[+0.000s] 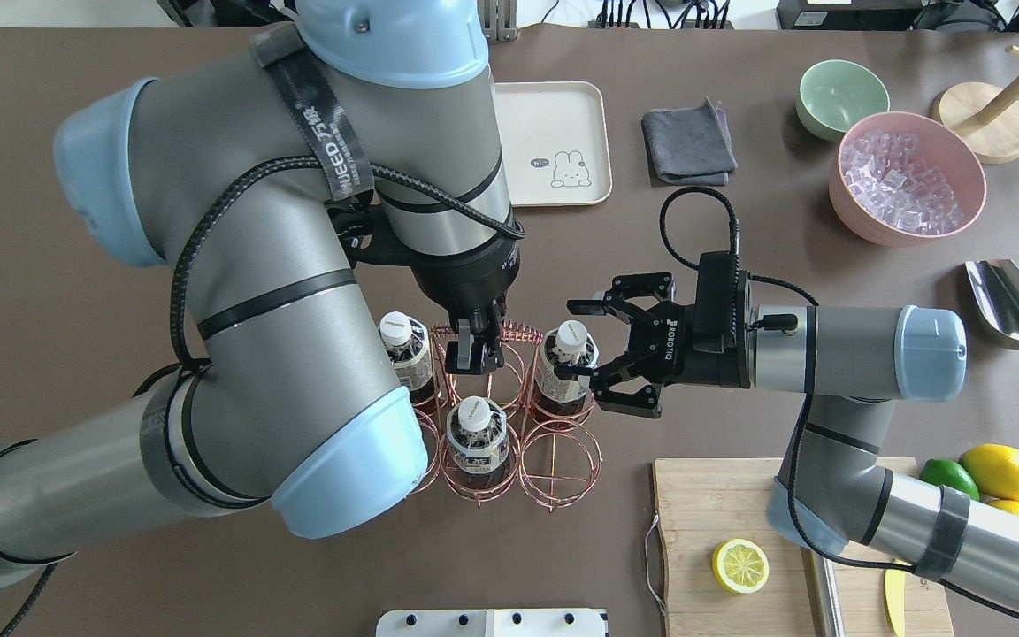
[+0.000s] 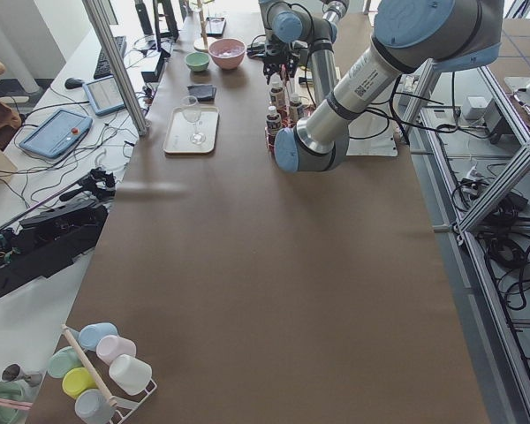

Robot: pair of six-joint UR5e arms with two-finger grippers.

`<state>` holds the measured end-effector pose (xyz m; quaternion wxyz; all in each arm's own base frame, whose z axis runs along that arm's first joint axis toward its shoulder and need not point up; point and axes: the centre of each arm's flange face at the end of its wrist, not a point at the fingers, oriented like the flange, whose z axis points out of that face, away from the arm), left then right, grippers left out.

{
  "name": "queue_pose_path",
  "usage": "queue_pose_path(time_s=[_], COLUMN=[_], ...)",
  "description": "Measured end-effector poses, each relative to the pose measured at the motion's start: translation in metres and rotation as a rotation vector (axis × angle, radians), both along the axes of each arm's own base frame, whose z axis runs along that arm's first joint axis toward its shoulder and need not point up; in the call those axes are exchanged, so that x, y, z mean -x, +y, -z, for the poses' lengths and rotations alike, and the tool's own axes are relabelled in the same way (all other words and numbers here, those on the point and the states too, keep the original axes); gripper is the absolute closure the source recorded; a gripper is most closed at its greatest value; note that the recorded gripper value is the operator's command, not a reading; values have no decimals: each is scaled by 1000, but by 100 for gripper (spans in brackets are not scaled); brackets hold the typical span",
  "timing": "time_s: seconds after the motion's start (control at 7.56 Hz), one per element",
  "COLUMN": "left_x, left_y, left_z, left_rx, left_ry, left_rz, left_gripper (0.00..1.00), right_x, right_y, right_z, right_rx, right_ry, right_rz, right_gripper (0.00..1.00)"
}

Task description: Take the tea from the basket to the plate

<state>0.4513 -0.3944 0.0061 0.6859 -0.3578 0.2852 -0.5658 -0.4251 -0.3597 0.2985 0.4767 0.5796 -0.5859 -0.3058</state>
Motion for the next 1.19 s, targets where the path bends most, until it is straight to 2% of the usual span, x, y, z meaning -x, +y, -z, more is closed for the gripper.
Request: queue_pose_path(time_s=[0.13, 0.26, 0.53, 0.66, 1.19], left_x=[0, 0, 0, 0, 1], left_y=[0, 0, 0, 0, 1], left_z=[0, 0, 0, 0, 1], left_rx=[0, 0, 0, 0, 1], left_ry=[0, 0, 0, 0, 0], left_rz=[0, 0, 0, 0, -1], left_gripper=[100, 100, 100, 100, 100], right_x=[0, 1, 1, 0, -21], right_y=[-2, -3, -5, -6, -18], right_z=[0, 0, -2, -2, 13], right_rx=[1, 3, 10, 15, 56], right_ry=[1, 3, 6, 6, -4], right_rz=[-3, -4, -5, -6, -4], right_gripper=[44, 54, 93, 100, 100])
